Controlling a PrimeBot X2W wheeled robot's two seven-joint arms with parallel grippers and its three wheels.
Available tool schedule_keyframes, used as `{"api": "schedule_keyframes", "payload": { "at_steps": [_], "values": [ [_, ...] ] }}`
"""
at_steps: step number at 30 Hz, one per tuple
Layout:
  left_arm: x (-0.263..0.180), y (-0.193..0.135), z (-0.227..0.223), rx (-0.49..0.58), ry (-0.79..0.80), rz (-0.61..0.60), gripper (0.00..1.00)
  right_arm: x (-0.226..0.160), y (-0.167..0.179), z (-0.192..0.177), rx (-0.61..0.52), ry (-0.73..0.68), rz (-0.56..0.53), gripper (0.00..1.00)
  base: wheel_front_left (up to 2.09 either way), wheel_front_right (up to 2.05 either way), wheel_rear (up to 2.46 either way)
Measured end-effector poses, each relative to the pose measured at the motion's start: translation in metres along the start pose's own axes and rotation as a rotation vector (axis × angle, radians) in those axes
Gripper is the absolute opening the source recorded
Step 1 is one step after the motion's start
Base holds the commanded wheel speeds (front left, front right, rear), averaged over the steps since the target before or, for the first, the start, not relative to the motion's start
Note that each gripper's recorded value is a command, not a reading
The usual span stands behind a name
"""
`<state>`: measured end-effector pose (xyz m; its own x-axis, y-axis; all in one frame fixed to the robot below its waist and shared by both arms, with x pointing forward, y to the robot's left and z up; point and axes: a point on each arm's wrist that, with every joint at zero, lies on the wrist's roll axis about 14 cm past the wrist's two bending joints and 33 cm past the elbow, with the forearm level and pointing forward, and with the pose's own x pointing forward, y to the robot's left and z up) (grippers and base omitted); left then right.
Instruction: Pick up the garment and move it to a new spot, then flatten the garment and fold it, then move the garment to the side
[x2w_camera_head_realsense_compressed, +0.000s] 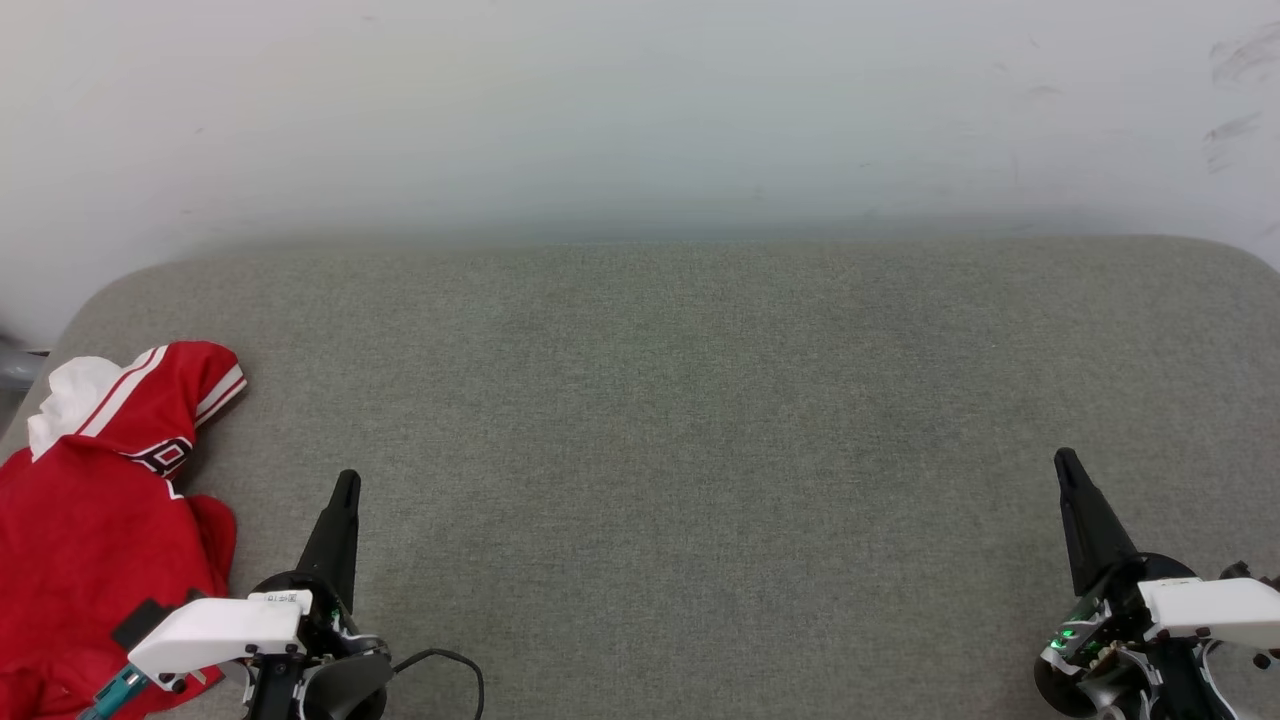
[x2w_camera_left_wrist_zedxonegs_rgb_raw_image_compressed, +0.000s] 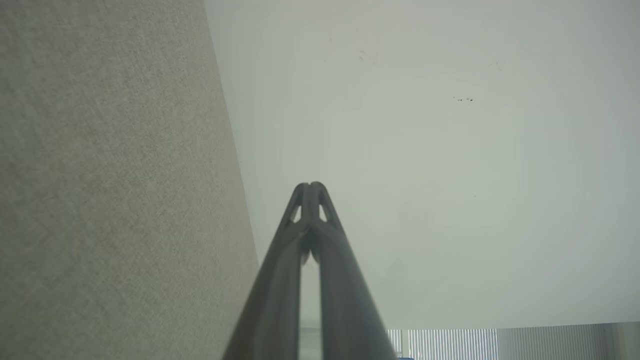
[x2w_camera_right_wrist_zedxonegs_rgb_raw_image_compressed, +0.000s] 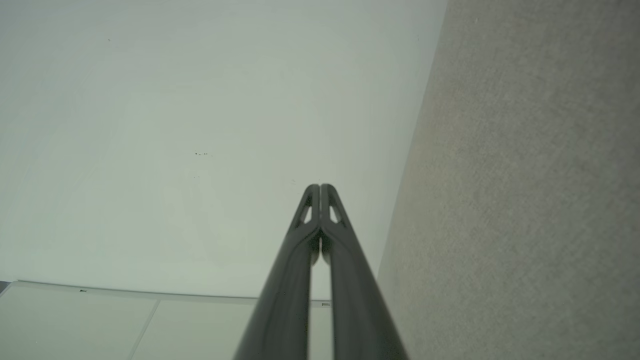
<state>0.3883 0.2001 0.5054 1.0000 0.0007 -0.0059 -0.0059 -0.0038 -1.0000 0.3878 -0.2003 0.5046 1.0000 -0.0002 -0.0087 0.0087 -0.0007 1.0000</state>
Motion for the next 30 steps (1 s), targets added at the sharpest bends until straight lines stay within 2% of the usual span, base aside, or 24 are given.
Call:
{"api": "schedule_keyframes", "payload": {
  "at_steps": [26,27,30],
  "values": [
    [0.000,0.001,0.000,-0.001,0.001,0.004,0.00,0.000,-0.001,0.000,0.000,0.000,-0.004,0.00,0.00,0.00,0.00],
    [-0.002,0.005,-0.001,-0.002,0.001,0.015,1.00,-0.002,-0.005,0.000,0.001,-0.001,-0.015,1.00,0.00,0.00,0.00],
    [-0.009,0.020,-0.002,-0.005,0.001,0.060,1.00,-0.010,-0.021,0.001,0.004,-0.004,-0.061,1.00,0.00,0.00,0.00]
  ]
}}
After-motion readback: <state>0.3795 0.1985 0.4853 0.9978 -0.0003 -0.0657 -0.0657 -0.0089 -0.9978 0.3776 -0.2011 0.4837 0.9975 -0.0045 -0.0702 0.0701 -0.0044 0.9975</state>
